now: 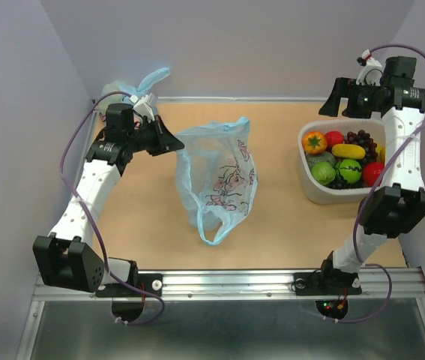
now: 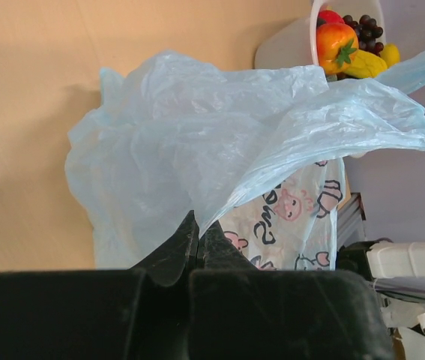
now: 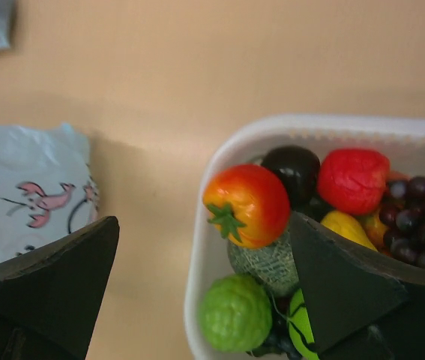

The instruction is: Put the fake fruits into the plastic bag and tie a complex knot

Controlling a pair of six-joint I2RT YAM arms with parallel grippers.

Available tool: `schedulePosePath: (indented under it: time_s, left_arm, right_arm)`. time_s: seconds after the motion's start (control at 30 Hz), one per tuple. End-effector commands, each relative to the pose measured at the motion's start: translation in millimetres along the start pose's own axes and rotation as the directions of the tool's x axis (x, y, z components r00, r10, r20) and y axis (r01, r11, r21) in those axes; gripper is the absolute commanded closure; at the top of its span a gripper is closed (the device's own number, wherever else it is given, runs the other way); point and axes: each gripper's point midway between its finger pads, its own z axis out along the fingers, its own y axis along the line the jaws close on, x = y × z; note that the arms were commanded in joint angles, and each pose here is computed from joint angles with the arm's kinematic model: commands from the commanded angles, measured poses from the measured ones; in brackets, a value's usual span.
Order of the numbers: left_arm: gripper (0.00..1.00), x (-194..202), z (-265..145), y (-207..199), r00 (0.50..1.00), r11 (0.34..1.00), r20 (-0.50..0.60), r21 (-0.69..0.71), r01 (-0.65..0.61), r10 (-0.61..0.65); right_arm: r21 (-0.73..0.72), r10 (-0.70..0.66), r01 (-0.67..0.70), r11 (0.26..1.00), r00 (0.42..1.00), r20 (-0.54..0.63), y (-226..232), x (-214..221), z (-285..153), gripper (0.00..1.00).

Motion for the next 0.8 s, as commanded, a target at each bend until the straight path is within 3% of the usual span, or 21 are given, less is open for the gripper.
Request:
schedulePosePath:
  time_s: [0.0,0.4,0.6,0.77]
  left_arm:
    - [1.00,-9.7,-6.0,-9.1,0.998,0.999,0.059,0.029,-0.015,0.013]
    - [1.00,-11.1,-4.7,-8.9,0.997,0.999,0.068,0.036,-0.034,0.031]
    - [1.00,-10.7,-3.8,-5.7,0.997,0.999,0.066,0.026,-0.037,0.036]
    - [1.00,-9.1,-2.3,-4.6,0.998,0.999,0.059,0.026,-0.035,0.033]
  right_arm:
    - [0.094,-0.064,0.085,0.992,0.976,-0.210,-32.6,46.8,8.9,0.00]
    - [-0.023,0.000,-0.009,1.000,0.928,-0.373,-43.0,117.6,53.0,0.00]
    - [-0.029,0.047,-0.064,0.998,0.915,-0.401,-47.6,144.6,70.2,0.00]
    - [-0.042,0.063,-0.085,0.996,0.928,-0.368,-44.6,138.6,75.2,0.02]
